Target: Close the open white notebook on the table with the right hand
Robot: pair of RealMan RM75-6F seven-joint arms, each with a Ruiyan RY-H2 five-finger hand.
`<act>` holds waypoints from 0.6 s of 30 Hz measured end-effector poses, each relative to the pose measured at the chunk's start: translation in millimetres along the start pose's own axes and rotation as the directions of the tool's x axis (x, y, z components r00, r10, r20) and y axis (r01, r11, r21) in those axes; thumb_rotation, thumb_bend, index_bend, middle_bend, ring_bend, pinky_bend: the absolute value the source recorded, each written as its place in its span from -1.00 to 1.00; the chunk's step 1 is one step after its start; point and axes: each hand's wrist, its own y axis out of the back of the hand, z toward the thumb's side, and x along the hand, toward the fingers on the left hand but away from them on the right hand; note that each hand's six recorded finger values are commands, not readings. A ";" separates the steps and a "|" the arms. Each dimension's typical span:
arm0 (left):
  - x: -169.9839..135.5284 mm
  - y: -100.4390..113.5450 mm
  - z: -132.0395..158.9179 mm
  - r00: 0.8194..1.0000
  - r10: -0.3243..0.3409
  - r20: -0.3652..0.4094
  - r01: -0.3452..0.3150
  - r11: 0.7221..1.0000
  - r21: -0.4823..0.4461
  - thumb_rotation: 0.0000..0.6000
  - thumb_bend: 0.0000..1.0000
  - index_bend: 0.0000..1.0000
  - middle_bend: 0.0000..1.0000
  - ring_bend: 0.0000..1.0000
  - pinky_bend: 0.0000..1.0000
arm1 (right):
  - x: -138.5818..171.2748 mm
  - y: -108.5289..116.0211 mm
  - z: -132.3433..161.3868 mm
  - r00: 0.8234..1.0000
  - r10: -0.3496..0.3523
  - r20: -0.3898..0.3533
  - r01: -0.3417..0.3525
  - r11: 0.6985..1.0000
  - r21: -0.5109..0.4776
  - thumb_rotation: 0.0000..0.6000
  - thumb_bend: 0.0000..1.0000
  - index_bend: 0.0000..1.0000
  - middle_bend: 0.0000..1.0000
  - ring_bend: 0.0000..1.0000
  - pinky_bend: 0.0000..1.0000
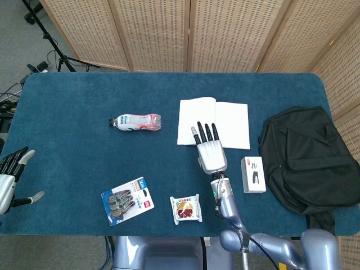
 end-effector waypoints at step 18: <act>1.5 -4.8 2.1 1.000 -0.017 0.008 0.017 1.000 0.002 0.84 -0.85 -1.00 -1.00 -1.00 -0.83 | -16.1 -15.3 8.0 1.000 0.029 0.002 -0.029 1.000 -0.008 1.00 -0.48 -1.00 -1.00 -1.00 -1.00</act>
